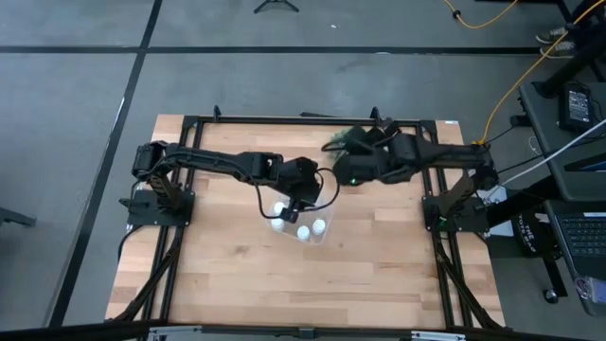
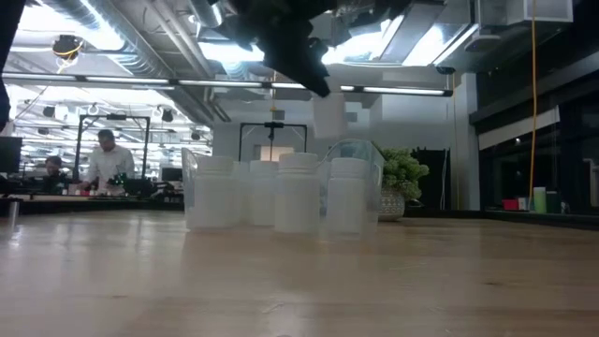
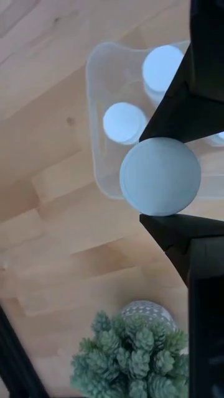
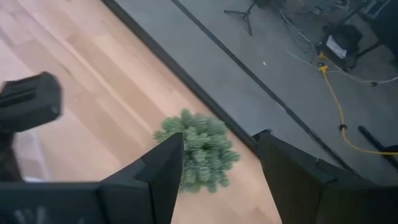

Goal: Pick and place pill bottles into a basket
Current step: Put the white pill bottle into the transparent bin

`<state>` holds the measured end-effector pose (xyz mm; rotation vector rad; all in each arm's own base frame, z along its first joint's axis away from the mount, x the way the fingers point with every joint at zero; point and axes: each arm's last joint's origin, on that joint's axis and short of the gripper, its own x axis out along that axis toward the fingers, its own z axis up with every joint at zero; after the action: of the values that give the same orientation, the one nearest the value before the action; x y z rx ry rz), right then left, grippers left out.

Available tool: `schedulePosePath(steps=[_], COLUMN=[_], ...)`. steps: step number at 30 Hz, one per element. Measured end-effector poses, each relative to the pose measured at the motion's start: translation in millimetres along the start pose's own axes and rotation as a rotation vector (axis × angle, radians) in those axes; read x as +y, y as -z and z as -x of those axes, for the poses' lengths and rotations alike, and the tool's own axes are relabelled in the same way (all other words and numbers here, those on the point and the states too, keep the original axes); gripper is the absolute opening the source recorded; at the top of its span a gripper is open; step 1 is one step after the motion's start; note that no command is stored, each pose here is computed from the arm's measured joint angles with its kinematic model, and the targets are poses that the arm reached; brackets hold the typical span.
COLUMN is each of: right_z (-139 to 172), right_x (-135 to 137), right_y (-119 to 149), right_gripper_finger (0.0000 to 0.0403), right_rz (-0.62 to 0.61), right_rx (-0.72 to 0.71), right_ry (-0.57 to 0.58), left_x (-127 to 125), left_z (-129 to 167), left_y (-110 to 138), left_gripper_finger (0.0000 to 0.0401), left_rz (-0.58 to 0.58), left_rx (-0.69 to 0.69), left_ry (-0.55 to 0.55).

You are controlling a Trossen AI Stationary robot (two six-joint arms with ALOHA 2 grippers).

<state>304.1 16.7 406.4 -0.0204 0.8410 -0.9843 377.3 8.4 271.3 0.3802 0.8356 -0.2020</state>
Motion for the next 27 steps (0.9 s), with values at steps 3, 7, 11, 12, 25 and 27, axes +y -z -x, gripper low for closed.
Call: schedulePosePath(steps=[3,7,11,12,25,27], right_z=[-1.3,0.4,4.5,5.3,18.0,23.3], right_x=[-14.1,-30.6,-39.2,-40.3,-59.8,-72.3], right_y=[-3.9,-6.7,-6.8,-6.7,-3.8,3.1], right_gripper_finger=[0.0210,0.0210,0.0210,0.0210,0.0210,0.0210], right_rz=[0.010,0.017,0.025,0.026,0.027,0.004], right_rx=[0.000,-0.006,-0.015,-0.016,-0.046,-0.053], right_ry=[0.010,0.018,0.012,0.009,-0.011,-0.015], left_x=[2.3,0.3,-2.5,-3.5,-7.6,-7.2], left_z=[0.4,0.3,-4.9,-6.3,-20.4,-20.3], left_y=[-1.0,-2.6,-2.5,-2.1,2.4,4.3], left_gripper_finger=[0.0155,0.0155,0.0155,0.0155,0.0155,0.0155], left_rz=[0.046,0.071,0.118,0.130,0.191,0.204], left_rx=[-0.009,-0.012,-0.005,-0.001,0.044,0.059], left_ry=[-0.021,-0.022,-0.015,-0.012,0.012,0.015])
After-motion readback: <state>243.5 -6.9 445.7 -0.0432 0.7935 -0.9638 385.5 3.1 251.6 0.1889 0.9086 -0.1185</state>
